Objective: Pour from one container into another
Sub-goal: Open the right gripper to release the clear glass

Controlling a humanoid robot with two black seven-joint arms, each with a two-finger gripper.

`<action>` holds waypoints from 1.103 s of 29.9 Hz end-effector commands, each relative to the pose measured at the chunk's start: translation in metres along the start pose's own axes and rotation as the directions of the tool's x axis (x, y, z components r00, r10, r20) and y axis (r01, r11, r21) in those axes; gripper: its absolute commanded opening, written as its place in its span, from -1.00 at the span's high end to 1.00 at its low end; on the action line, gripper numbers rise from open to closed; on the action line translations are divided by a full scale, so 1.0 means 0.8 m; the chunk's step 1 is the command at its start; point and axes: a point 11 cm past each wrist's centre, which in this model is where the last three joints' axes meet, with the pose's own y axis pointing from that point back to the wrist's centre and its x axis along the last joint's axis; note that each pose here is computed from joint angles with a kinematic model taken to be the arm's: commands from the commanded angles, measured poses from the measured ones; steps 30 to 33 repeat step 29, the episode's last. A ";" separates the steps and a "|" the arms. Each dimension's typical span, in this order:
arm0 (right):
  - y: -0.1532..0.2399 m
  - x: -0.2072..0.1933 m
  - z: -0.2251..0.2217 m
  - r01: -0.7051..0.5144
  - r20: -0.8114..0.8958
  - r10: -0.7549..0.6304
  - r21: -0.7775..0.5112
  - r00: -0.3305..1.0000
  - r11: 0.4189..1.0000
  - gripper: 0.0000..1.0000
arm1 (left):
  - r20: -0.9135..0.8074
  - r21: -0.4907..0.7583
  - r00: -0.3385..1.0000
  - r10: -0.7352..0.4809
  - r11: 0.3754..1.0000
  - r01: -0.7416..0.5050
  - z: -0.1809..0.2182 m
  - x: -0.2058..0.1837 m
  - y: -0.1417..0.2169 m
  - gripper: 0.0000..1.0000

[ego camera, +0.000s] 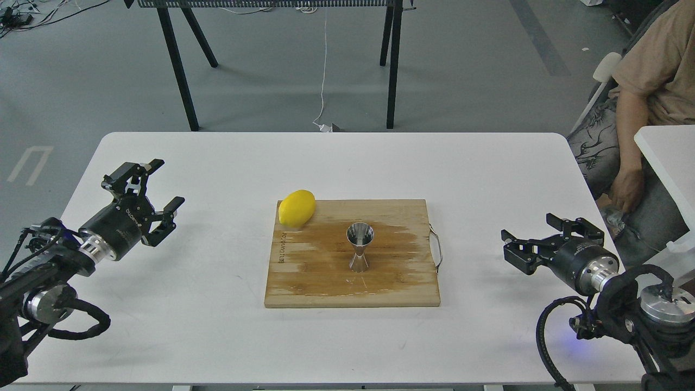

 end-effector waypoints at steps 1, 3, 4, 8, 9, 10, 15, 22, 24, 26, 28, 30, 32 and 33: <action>-0.010 -0.048 -0.001 0.192 -0.191 -0.194 -0.029 0.962 0.981 -0.98 | 0.000 0.000 1.000 0.000 1.000 0.000 0.000 0.000 0.000 -0.84; -0.008 -0.058 -0.008 0.338 -0.297 -0.341 -0.063 0.892 0.939 -0.98 | 0.001 -0.001 1.000 0.000 1.000 0.000 0.001 0.000 0.000 -0.84; -0.008 -0.061 -0.011 0.391 -0.317 -0.394 -0.076 0.863 0.917 -0.98 | 0.001 -0.002 1.000 -0.001 1.000 0.001 0.002 0.000 -0.001 -0.84; -0.022 -0.073 -0.041 0.517 -0.371 -0.506 -0.078 0.778 0.852 -0.98 | 0.000 -0.005 1.000 -0.002 1.000 0.002 0.003 0.000 -0.001 -0.84; -0.027 -0.064 -0.049 0.496 -0.363 -0.481 -0.057 0.798 0.866 -0.98 | 0.002 -0.010 1.000 -0.003 1.000 0.003 0.007 0.000 -0.001 -0.84; -0.032 -0.052 -0.059 0.473 -0.351 -0.452 -0.029 0.820 0.881 -0.98 | 0.003 -0.011 1.000 -0.005 1.000 0.005 0.008 0.000 0.000 -0.84; -0.044 -0.023 -0.070 0.412 -0.315 -0.387 0.017 0.867 0.911 -0.98 | 0.004 -0.014 1.000 -0.004 1.000 0.004 0.010 0.001 -0.001 -0.84; -0.051 -0.023 -0.055 0.425 -0.288 -0.403 0.014 0.869 0.905 -0.98 | 0.001 -0.024 1.000 -0.010 1.000 0.010 0.012 -0.003 -0.006 -0.84; -0.051 -0.022 -0.055 0.423 -0.288 -0.402 0.015 0.869 0.906 -0.98 | 0.002 -0.025 1.000 -0.012 1.000 0.012 0.013 -0.003 -0.007 -0.84; -0.050 -0.022 -0.056 0.425 -0.288 -0.402 0.020 0.869 0.905 -0.98 | 0.003 -0.026 1.000 -0.013 1.000 0.013 0.014 -0.003 -0.007 -0.84; -0.050 -0.021 -0.058 0.424 -0.287 -0.400 0.025 0.870 0.905 -0.98 | 0.004 -0.026 1.000 -0.014 1.000 0.014 0.014 -0.004 -0.008 -0.84; -0.049 -0.020 -0.059 0.425 -0.283 -0.400 0.033 0.872 0.905 -0.98 | 0.004 -0.026 1.000 -0.014 1.000 0.014 0.014 -0.004 -0.008 -0.84; -0.049 -0.020 -0.059 0.425 -0.283 -0.400 0.033 0.872 0.905 -0.98 | 0.004 -0.026 1.000 -0.014 1.000 0.014 0.014 -0.004 -0.008 -0.84; -0.049 -0.020 -0.059 0.425 -0.283 -0.400 0.033 0.872 0.905 -0.98 | 0.004 -0.026 1.000 -0.014 1.000 0.014 0.014 -0.004 -0.008 -0.84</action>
